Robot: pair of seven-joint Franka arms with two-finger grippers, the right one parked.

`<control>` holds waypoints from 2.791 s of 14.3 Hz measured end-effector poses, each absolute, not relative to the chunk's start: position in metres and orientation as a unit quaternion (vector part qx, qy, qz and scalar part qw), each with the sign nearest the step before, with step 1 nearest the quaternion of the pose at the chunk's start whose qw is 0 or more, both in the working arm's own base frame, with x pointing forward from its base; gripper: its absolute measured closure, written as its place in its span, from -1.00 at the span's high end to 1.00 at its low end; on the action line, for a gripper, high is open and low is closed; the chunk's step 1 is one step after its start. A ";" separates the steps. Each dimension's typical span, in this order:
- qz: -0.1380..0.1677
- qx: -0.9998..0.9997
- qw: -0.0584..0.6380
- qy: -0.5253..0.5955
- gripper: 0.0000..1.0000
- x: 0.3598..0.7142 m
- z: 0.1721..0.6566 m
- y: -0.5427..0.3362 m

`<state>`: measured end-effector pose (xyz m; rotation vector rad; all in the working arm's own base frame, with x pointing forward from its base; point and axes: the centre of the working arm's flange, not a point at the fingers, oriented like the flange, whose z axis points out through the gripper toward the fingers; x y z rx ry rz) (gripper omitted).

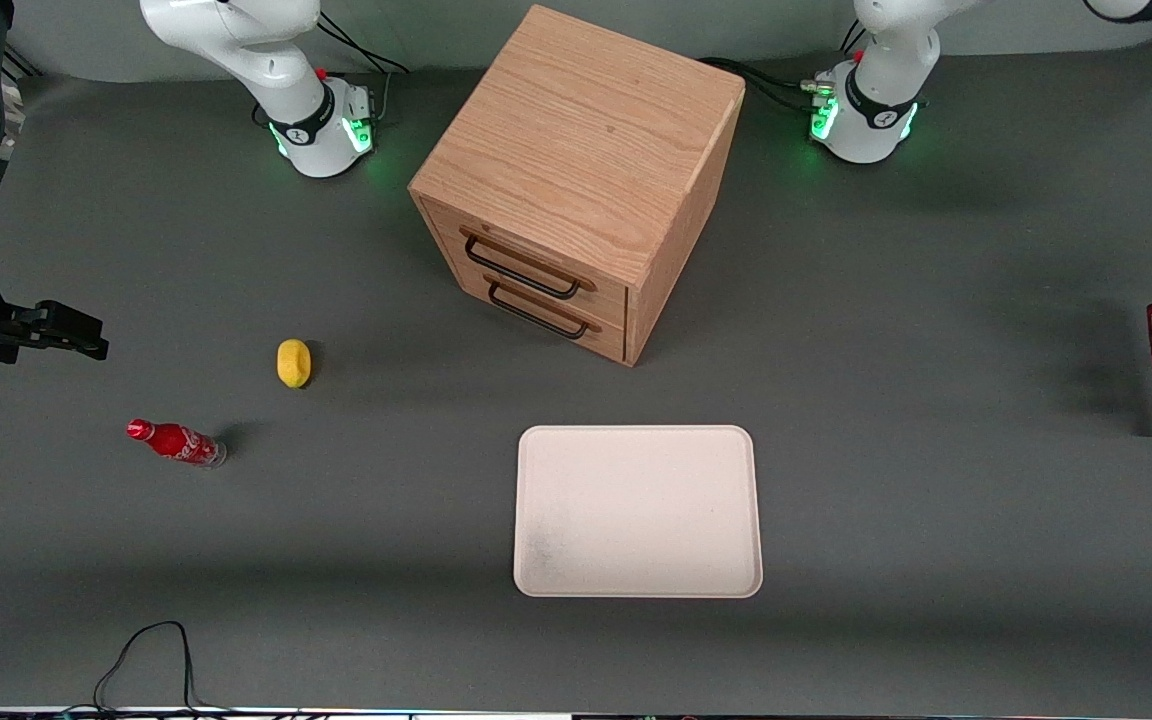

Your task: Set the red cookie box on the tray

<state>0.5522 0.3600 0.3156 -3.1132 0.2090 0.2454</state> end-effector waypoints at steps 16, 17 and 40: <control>0.069 -0.997 -0.008 0.023 -0.89 0.632 0.526 -0.126; 0.066 -0.998 -0.008 0.013 -0.89 0.639 0.514 -0.160; -0.015 -0.999 -0.036 -0.005 0.08 0.715 0.250 -0.283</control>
